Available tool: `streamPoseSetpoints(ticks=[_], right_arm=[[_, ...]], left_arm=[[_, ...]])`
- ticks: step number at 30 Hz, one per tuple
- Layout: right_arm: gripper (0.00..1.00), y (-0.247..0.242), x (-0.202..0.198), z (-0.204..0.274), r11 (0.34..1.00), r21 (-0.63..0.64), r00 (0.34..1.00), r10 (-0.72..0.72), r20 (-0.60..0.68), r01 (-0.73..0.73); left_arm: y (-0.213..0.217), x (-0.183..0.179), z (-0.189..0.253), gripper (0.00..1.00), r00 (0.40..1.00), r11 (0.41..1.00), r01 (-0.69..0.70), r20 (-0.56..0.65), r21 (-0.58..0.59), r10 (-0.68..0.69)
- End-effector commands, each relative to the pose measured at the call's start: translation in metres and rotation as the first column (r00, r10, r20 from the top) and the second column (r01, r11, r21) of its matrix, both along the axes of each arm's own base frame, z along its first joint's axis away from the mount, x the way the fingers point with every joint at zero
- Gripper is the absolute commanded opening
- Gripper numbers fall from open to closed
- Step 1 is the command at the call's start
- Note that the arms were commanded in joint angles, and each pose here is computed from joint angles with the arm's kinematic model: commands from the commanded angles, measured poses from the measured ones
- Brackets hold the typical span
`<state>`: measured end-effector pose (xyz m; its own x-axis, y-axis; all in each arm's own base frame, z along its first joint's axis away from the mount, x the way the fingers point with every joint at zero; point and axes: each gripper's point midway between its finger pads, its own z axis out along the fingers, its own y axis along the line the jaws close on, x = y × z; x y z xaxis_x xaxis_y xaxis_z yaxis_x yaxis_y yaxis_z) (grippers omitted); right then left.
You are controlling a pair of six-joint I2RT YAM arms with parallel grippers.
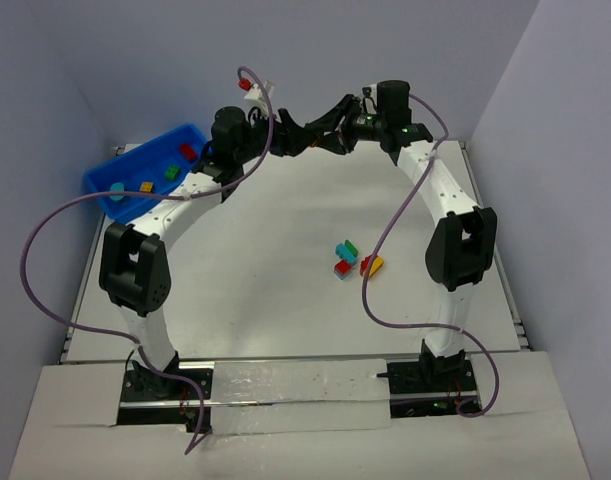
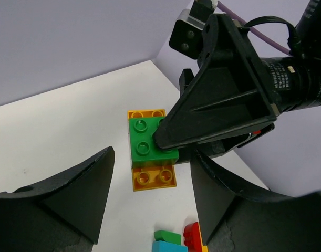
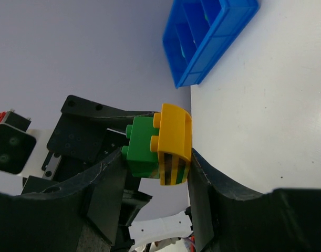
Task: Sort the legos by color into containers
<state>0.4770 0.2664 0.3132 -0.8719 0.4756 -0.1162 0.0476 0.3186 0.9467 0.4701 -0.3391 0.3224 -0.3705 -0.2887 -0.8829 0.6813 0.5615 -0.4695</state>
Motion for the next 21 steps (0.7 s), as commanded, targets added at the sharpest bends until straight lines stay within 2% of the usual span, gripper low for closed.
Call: streamPoseSetpoints(ticks=[1,10,21], right_arm=[[0.0,0.006,-0.019,0.054,0.997,0.055,0.99,0.041,0.133,-0.049],[0.0,0.007,-0.019,0.051,0.997,0.06,0.99,0.049,0.131,-0.057],[0.0,0.008,-0.019,0.05,0.996,0.065,0.99,0.054,0.128,-0.063]], left_arm=[[-0.005,0.004,0.025,0.69,0.999,0.999,-0.004,0.051,-0.042,0.006],[-0.004,0.01,0.034,0.59,0.998,0.997,-0.023,0.062,-0.073,0.028],[-0.004,0.013,0.042,0.6,0.997,0.995,-0.03,0.066,-0.1,0.036]])
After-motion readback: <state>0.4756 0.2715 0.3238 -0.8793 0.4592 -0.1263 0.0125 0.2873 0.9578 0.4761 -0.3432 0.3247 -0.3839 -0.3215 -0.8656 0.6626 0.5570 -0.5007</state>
